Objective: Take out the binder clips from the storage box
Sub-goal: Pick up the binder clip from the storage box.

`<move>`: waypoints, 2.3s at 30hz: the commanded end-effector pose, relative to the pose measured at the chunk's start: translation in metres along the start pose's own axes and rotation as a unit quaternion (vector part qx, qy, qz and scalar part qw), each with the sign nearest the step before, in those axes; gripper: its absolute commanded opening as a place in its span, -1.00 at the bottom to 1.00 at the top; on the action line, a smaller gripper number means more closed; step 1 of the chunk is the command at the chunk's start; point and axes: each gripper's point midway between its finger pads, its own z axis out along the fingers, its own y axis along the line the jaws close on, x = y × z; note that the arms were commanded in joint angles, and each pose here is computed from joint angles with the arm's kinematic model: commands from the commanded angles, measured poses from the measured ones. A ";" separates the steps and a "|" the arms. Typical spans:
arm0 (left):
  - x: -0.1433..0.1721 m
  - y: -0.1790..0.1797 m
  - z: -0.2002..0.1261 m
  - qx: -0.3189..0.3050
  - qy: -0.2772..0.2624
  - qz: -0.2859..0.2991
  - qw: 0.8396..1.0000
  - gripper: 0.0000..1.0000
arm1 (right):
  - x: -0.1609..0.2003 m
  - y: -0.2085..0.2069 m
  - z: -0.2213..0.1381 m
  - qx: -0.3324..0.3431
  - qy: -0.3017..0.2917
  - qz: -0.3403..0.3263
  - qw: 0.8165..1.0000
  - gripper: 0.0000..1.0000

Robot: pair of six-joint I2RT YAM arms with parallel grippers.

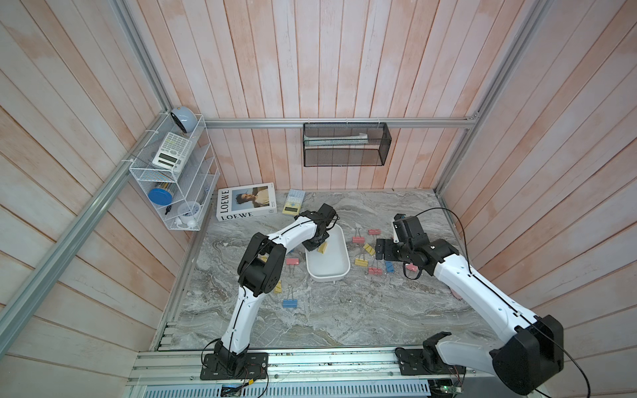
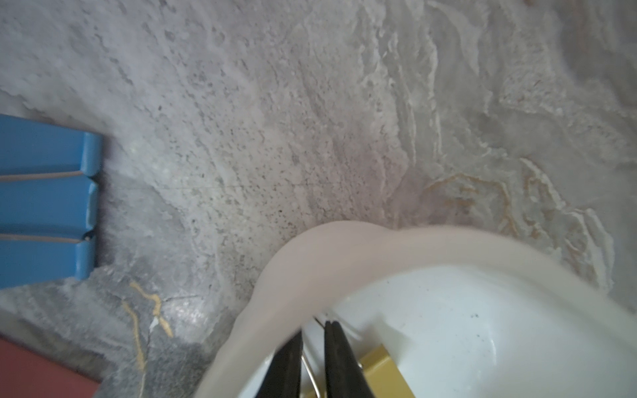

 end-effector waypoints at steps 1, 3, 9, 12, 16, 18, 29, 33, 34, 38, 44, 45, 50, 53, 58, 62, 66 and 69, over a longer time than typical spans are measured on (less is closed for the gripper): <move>-0.008 -0.008 -0.019 0.018 -0.020 0.006 1.000 -0.61 | 0.002 -0.001 0.005 0.001 0.004 0.008 1.000 0.96; -0.012 -0.010 -0.022 0.019 -0.026 0.010 0.999 -0.61 | 0.002 -0.001 0.005 0.000 0.003 0.008 1.000 0.96; -0.017 -0.020 -0.033 0.035 -0.035 0.020 0.999 -0.64 | 0.000 0.000 0.004 -0.001 0.001 0.009 1.000 0.96; -0.014 -0.023 -0.036 0.043 -0.033 0.025 0.998 -0.91 | 0.001 -0.001 0.004 0.000 0.002 0.009 1.000 0.96; -0.013 -0.026 -0.035 0.053 -0.032 0.028 0.998 -0.90 | 0.001 0.000 0.005 -0.001 0.002 0.008 1.000 0.96; -0.012 -0.027 -0.034 0.049 -0.027 0.029 0.998 -0.88 | 0.000 0.001 0.005 -0.003 0.003 0.008 1.000 0.96; 0.001 -0.001 -0.020 0.011 -0.009 0.013 1.000 -0.67 | 0.000 0.001 0.005 -0.003 0.002 0.008 1.000 0.96; 0.004 0.002 -0.013 0.006 0.002 0.009 1.000 -0.63 | 0.001 0.001 0.005 -0.003 0.003 0.009 1.000 0.96; 0.005 0.002 -0.012 0.007 0.003 0.009 1.000 -0.62 | 0.001 0.001 0.005 -0.003 0.003 0.009 1.000 0.96; 0.005 0.000 -0.007 0.009 0.003 0.007 1.000 -0.59 | 0.001 0.001 0.005 -0.003 0.003 0.009 1.000 0.96; 0.008 0.003 0.003 0.003 0.010 0.005 1.000 -0.58 | 0.001 0.000 0.005 -0.001 0.003 0.008 1.000 0.96; 0.009 0.003 0.005 0.001 0.011 0.004 1.000 -0.58 | 0.001 0.000 0.005 0.000 0.003 0.008 1.000 0.96; 0.012 0.004 0.013 -0.002 0.017 0.003 1.000 -0.57 | 0.001 -0.001 0.006 0.001 0.004 0.007 1.000 0.95; 0.013 0.007 0.020 -0.008 0.021 0.002 1.000 -0.57 | 0.001 -0.001 0.006 0.001 0.005 0.007 1.000 0.96; 0.013 0.006 0.022 -0.005 0.022 0.001 1.000 -0.74 | 0.001 -0.001 0.004 0.002 0.003 0.006 1.000 0.96; 0.002 -0.003 0.005 0.012 0.005 0.004 1.000 -0.97 | 0.001 -0.001 0.003 0.002 0.002 0.008 1.000 0.96; -0.012 -0.017 -0.025 0.044 -0.015 0.007 0.999 -1.00 | -0.002 -0.002 0.002 0.002 -0.003 0.009 1.000 0.96; -0.022 -0.024 -0.053 0.068 -0.029 0.005 0.997 -1.00 | -0.004 0.000 0.002 -0.001 -0.006 0.010 1.000 0.96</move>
